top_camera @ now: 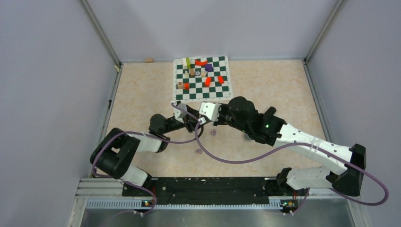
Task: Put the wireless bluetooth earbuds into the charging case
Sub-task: Insert the right earbud into the right side groove of the charging case.
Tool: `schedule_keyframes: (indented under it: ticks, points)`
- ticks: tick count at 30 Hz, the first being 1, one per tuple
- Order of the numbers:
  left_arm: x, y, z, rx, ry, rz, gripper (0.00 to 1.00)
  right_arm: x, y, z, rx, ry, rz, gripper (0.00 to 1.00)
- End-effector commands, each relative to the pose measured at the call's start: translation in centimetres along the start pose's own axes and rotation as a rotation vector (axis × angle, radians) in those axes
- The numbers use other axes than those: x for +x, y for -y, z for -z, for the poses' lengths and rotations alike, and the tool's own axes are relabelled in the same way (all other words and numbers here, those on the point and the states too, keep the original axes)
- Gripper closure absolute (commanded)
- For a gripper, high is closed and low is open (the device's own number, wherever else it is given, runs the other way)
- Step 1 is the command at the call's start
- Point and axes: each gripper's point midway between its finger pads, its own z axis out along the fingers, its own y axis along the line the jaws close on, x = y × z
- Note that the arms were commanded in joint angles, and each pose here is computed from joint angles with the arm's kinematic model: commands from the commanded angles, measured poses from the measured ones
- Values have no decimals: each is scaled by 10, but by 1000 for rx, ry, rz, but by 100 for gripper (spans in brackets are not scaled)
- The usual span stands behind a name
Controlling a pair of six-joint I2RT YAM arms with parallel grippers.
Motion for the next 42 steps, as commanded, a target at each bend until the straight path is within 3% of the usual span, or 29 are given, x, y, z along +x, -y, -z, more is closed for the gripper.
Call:
schedule_keyframes:
  ticks: [1, 42]
  points:
    - [-19, 2, -4, 7, 74, -18, 100, -19, 9, 2, 61, 74, -16, 86]
    - [-39, -3, -5, -7, 132, 55, 100, -10, -15, -15, 82, 51, 35, 86]
